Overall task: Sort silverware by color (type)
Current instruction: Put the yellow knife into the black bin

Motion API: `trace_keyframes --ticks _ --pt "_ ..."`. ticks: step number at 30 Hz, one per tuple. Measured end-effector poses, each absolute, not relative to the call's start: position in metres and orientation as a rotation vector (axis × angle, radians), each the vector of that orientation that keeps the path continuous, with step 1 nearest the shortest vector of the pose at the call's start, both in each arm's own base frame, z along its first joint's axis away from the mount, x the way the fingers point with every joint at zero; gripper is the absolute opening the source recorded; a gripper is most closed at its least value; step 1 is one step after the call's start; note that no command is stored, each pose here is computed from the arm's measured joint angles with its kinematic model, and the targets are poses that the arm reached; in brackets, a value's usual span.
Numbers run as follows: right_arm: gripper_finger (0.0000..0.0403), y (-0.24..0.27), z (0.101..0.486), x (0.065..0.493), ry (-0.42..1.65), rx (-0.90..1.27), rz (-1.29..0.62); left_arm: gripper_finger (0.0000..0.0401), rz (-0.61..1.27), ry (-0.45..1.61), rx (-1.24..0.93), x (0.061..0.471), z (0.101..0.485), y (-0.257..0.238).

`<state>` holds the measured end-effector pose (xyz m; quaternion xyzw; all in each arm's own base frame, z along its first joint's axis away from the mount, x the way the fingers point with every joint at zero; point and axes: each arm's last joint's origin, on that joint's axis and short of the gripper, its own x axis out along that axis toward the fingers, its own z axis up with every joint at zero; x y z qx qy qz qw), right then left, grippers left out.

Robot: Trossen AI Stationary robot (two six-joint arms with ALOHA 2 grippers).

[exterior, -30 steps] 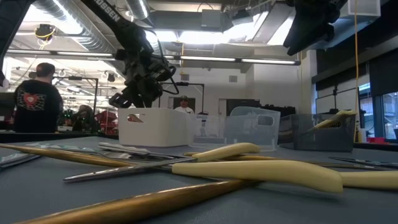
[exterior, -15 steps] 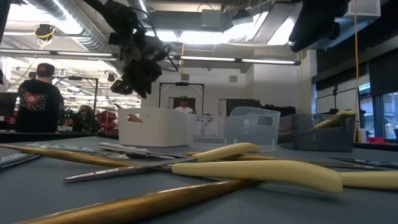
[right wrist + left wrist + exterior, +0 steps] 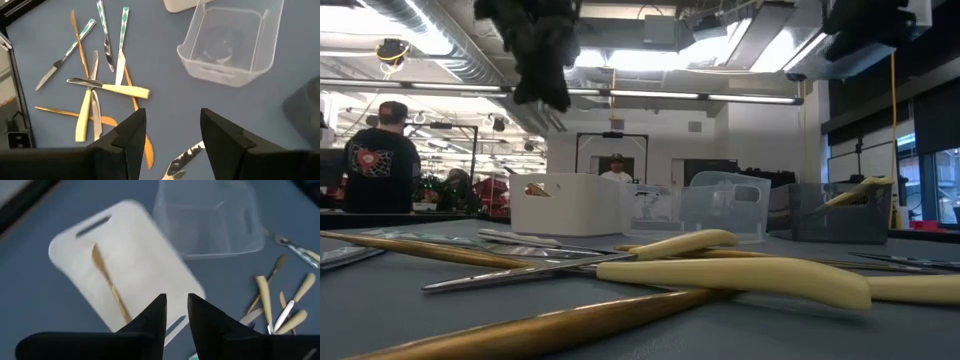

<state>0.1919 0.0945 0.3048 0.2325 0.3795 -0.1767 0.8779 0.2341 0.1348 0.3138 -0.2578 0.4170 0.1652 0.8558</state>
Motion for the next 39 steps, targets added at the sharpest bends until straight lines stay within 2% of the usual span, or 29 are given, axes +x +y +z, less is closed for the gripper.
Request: trace_keyframes --ticks 7,19,32,39 --pt "0.0175 0.116 0.295 0.177 0.807 0.585 -0.382 0.0073 0.283 0.778 -0.376 0.244 0.334 0.098" --pt "0.0175 0.168 0.259 0.163 0.951 0.626 -0.343 0.0073 0.180 0.722 -0.278 0.266 0.338 0.053" --pt "0.0175 0.215 0.216 0.163 1.220 0.655 -0.289 0.0073 0.148 0.687 -0.213 0.274 0.341 0.026" --pt "0.0175 0.226 0.198 0.169 1.289 0.650 -0.291 0.0073 0.129 0.689 -0.204 0.274 0.341 0.020"
